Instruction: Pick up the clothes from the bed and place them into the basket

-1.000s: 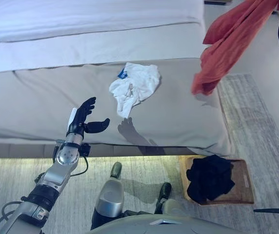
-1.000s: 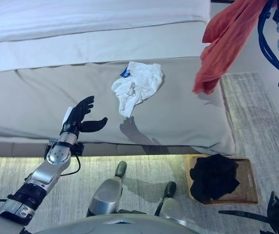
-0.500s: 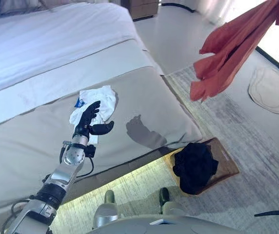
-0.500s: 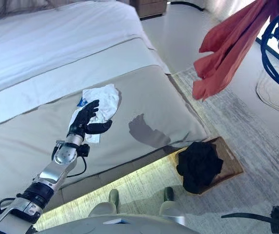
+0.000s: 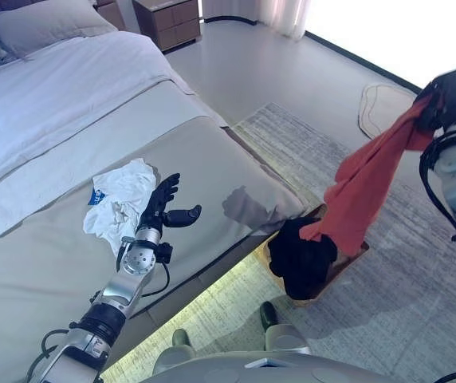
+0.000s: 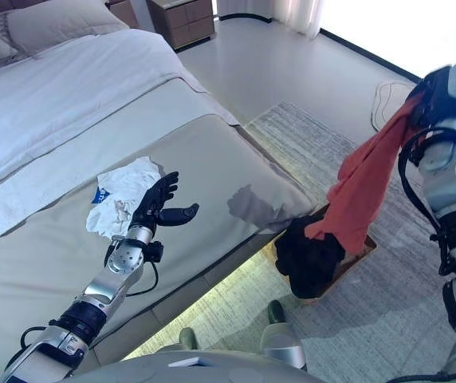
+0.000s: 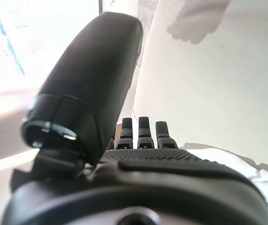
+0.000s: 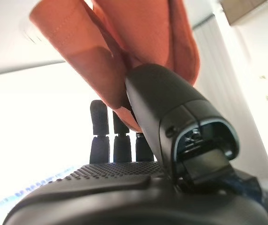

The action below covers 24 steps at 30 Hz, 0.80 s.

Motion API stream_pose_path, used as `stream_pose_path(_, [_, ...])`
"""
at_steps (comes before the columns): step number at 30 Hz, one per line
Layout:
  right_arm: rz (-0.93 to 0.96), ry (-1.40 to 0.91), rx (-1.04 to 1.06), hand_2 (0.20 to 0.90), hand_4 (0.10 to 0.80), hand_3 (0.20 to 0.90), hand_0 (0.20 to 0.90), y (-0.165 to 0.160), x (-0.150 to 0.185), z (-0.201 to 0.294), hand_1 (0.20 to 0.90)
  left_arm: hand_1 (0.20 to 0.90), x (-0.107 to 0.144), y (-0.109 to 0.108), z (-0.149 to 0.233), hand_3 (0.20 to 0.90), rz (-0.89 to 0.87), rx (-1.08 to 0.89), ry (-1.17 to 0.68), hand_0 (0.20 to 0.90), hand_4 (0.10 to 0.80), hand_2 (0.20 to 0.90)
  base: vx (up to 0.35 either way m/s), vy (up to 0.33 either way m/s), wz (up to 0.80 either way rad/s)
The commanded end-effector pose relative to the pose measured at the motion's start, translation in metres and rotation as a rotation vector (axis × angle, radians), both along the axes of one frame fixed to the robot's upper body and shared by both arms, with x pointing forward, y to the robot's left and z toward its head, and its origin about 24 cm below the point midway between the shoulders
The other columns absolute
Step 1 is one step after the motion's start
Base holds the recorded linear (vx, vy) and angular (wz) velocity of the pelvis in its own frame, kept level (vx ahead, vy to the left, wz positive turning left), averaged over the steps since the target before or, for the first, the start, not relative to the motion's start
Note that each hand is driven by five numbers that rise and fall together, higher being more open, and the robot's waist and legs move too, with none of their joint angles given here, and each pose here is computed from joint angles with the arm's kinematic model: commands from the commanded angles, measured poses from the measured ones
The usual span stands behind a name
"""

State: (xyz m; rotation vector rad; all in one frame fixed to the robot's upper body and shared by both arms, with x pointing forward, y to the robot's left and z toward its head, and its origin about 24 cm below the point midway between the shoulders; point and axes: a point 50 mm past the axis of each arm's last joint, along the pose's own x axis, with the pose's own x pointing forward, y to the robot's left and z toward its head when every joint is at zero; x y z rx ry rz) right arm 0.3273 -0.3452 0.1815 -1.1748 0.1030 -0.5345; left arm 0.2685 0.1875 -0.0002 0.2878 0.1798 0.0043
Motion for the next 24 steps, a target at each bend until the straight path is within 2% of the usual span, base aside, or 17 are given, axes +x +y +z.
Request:
stream_pose_path(1, [0.122, -0.234, -0.028, 0.3, 0.1, 0.2, 0.3, 0.02, 0.006, 0.054, 0.3, 0.9, 0.017, -0.006, 0.028, 0.9, -0.046, 0.042, -0.152, 0.9, 0.8, 0.9, -0.006, -0.043, -0.03])
stream_pose_path(18, [0.141, -0.025, 0.081, 0.3, 0.1, 0.2, 0.3, 0.03, 0.011, -0.018, 0.3, 0.9, 0.02, -0.011, 0.036, 0.9, -0.065, 0.045, -0.181, 0.9, 0.8, 0.9, -0.006, -0.011, -0.02])
stream_pose_path(19, [0.128, -0.011, 0.075, 0.427, 0.248, 0.348, 0.427, 0.029, 0.01, -0.022, 0.427, 0.9, 0.02, -0.011, 0.036, 0.9, -0.064, 0.046, -0.183, 0.9, 0.8, 0.9, 0.0, 0.0, 0.0])
stream_pose_path(20, [0.099, -0.006, 0.052, 0.9, 0.8, 0.9, 0.9, 0.026, 0.008, -0.027, 0.9, 0.9, 0.02, -0.011, 0.037, 0.9, -0.063, 0.046, -0.187, 0.9, 0.8, 0.9, 0.0, 0.0, 0.0])
stream_pose_path(24, [0.043, 0.013, 0.059, 0.9, 0.8, 0.9, 0.9, 0.02, 0.006, -0.037, 0.9, 0.9, 0.021, -0.01, 0.04, 0.9, -0.05, 0.047, -0.197, 0.9, 0.8, 0.9, -0.011, -0.002, 0.04])
